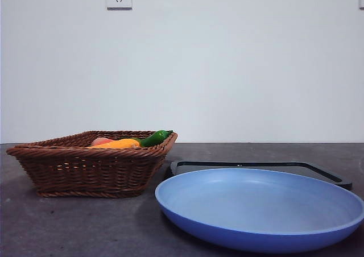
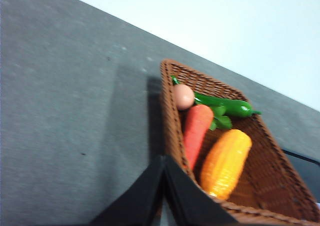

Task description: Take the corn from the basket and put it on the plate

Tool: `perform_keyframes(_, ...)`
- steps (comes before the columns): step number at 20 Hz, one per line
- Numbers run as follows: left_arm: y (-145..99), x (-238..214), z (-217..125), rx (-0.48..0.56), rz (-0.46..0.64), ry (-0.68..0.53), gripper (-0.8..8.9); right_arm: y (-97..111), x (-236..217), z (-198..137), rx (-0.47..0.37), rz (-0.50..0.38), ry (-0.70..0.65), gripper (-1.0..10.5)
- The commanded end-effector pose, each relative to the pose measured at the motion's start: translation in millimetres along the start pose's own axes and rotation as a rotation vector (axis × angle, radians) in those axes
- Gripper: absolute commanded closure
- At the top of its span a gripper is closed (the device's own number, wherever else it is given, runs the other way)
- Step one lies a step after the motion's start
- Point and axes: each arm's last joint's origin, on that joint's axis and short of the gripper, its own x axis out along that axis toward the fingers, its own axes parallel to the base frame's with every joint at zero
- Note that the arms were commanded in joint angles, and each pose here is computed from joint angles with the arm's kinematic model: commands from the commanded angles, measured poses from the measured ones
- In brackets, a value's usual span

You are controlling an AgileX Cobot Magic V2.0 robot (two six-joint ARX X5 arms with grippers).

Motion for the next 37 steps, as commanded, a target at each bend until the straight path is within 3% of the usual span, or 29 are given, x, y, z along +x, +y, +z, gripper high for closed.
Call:
perform_keyframes(1, -5.6, -3.0, 8.0, -0.033, -0.050, -0.012, 8.10, 1.9, -0.5, 4.8, 0.149, 0.019, -0.028, 9.4)
perform_keyframes(4, -13.6, -8.8, 20.9, -0.033, -0.086, -0.032, 8.09, 4.9, -2.4, 12.7, 0.185, 0.025, -0.042, 9.4)
perform_keyframes(14, -41.2, -25.0, 65.9, 0.021, -0.140, 0.064, 8.09, 24.9, -16.6, 63.3, 0.139, 0.037, -0.043, 9.4)
perform_keyframes(28, -66.5, -20.8, 108.2, 0.189, -0.263, 0.370, 8.09, 44.0, -9.2, 120.8, -0.031, 0.133, 0.407, 9.4)
perform_keyframes(37, -68.2, -18.1, 110.0, 0.190, -0.281, 0.481, 8.10, 48.8, 4.0, 131.2, -0.040, 0.179, 0.642, 9.4)
